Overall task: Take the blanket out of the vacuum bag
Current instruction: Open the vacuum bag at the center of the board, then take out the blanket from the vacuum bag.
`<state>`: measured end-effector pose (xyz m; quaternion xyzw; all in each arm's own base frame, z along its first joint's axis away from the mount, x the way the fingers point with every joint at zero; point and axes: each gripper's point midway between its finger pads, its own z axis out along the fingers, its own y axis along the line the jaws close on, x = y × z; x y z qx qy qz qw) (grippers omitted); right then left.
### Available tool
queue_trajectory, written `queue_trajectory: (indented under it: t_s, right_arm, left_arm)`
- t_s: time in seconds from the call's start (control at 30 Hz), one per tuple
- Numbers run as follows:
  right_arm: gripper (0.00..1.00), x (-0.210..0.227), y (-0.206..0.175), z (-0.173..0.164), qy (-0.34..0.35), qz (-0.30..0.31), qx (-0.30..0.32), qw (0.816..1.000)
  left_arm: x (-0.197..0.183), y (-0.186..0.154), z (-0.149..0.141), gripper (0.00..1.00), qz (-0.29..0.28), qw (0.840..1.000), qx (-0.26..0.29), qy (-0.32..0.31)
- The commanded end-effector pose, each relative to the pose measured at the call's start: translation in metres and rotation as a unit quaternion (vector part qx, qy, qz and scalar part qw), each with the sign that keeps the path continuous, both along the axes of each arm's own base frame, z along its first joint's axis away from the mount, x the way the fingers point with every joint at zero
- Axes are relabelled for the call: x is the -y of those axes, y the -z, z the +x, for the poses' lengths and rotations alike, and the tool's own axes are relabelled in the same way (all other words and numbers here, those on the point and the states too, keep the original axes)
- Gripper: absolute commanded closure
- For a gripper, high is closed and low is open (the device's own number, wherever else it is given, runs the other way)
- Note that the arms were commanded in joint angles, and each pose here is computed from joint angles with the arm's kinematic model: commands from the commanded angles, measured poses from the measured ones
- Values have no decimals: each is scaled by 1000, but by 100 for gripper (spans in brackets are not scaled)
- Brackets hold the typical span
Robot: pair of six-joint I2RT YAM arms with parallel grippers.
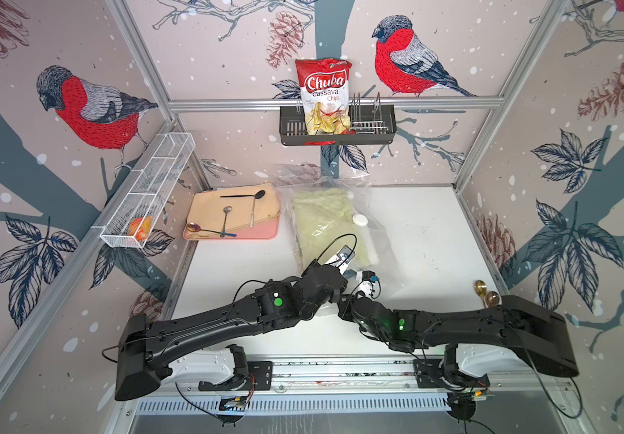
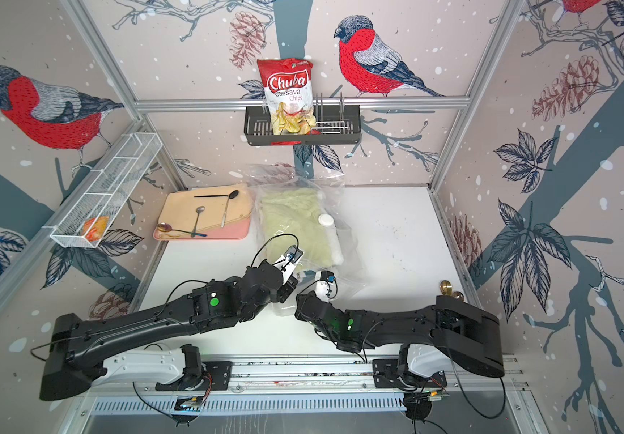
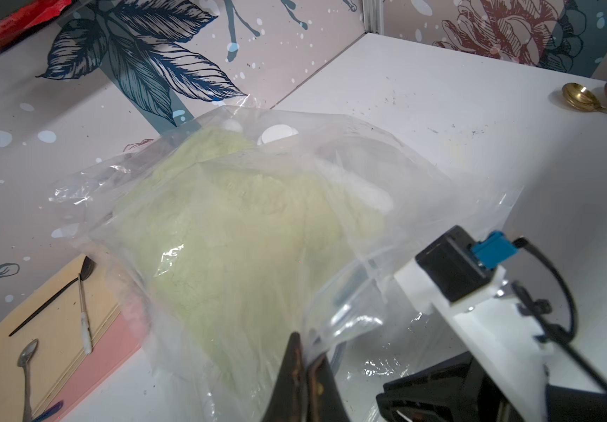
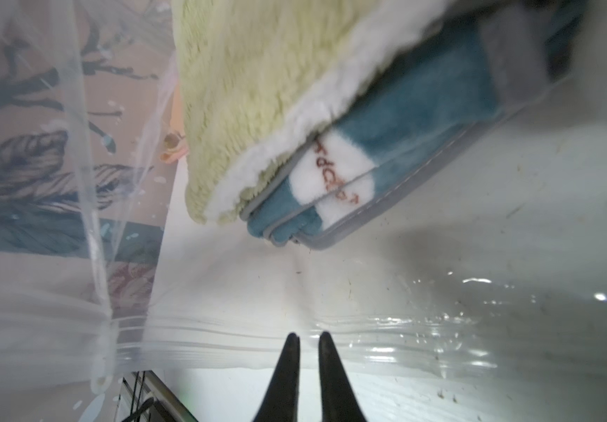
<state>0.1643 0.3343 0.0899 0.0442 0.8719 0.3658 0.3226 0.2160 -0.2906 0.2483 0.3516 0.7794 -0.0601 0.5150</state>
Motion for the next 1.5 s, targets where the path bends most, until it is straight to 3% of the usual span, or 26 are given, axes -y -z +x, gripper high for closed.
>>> queue_trajectory:
  t_s: [0.0, 0.2, 0.43, 0.73, 1.07, 1.47]
  right_arm:
    - [86, -12, 9, -2, -14, -16, -3, 1000]
    - [86, -27, 23, -15, -22, -57, -4, 998]
    - [87, -24, 47, -23, -21, -46, -40, 998]
    - [87, 25, 10, 20, 40, -26, -3, 999]
    - [86, 70, -44, 76, 88, 83, 28, 992]
    - [62, 30, -47, 55, 74, 225, -17, 972]
  left_arm:
    - [10, -7, -2, 100, -37, 999, -5, 18]
    - [5, -13, -2, 100, -60, 998, -8, 22]
    - [-7, -25, 0, 100, -91, 996, -6, 20]
    - [-1, -17, -6, 100, -84, 995, -24, 42]
    - [13, -2, -15, 94, -77, 993, -52, 77]
    - [21, -2, -22, 86, -90, 989, -63, 102]
